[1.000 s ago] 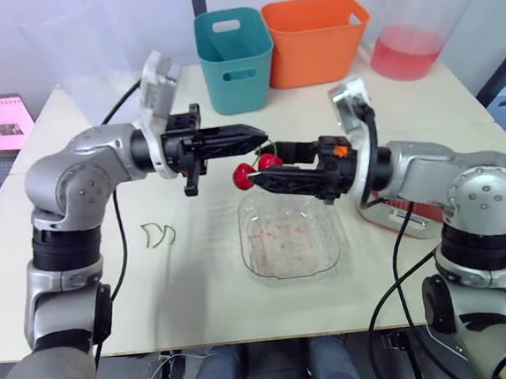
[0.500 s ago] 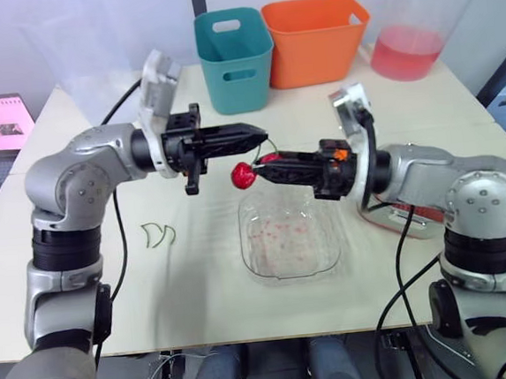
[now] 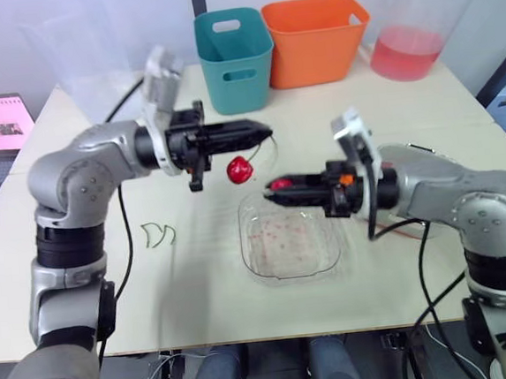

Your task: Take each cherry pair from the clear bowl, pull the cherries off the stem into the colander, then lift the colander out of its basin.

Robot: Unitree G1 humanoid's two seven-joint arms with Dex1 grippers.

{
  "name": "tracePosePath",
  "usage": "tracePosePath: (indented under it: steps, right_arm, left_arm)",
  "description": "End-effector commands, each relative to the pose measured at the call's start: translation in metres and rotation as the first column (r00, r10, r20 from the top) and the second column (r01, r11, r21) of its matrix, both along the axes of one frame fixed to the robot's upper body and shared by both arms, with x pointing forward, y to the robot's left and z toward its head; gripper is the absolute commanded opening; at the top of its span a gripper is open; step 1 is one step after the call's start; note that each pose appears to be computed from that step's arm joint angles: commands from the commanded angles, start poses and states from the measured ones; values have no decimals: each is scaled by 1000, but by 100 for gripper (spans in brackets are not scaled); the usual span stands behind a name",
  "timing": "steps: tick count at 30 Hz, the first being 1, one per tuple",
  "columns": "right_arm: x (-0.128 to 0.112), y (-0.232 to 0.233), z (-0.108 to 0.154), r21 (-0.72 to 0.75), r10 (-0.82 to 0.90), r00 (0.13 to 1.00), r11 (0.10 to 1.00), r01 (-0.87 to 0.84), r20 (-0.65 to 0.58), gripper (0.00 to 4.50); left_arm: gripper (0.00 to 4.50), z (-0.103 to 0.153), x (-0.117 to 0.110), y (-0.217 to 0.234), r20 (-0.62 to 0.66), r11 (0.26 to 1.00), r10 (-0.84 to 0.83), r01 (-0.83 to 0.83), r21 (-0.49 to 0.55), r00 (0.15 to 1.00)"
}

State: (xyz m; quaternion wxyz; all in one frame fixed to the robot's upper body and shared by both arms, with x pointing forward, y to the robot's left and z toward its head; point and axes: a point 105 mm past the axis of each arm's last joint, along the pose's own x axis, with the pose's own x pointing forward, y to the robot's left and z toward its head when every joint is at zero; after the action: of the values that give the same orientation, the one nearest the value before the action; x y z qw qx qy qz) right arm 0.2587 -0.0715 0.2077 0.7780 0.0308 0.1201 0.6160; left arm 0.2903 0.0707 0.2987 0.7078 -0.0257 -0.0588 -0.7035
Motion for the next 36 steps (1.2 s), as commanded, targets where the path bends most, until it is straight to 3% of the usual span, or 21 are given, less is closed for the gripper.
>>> tracePosePath:
  steps: [1,5,9,12,17,21,26,29,34,36]
  right_arm:
    - [-6,1,10,-14,27,996,1000,-25,89,64]
    - [-4,-5,12,-19,-4,994,1000,6,109,64]
    - [22,-49,25,-34,-225,955,971,235,194,64]
    - [36,-90,32,-44,-379,892,915,401,246,64]
    - [47,-177,14,-188,-582,744,731,656,329,64]
    - [47,-203,-11,-303,-580,733,671,677,355,64]
    - [40,-219,-23,-367,-571,741,643,672,354,64]
    - [37,-222,-20,-364,-575,738,643,674,352,175]
    - [38,-224,-7,-341,-582,726,642,686,365,427]
    - [38,-223,-1,-325,-585,726,651,686,361,427]
  left_arm:
    - [0,14,-5,0,51,999,-7,9,-38,999]
    - [0,10,-5,-1,49,1000,-8,9,-27,999]
    - [0,4,-2,1,52,1000,20,-20,-10,998]
    - [0,-5,1,3,60,999,45,-46,14,997]
    - [0,-14,-2,2,45,999,28,-29,19,999]
    - [0,-19,1,-2,41,999,20,-22,29,999]
    - [0,-23,3,-1,43,999,20,-22,40,999]
    - [0,-24,3,0,38,999,22,-24,42,999]
    - [0,-25,4,0,33,999,27,-28,43,999]
    - [0,-24,5,1,33,999,32,-33,35,999]
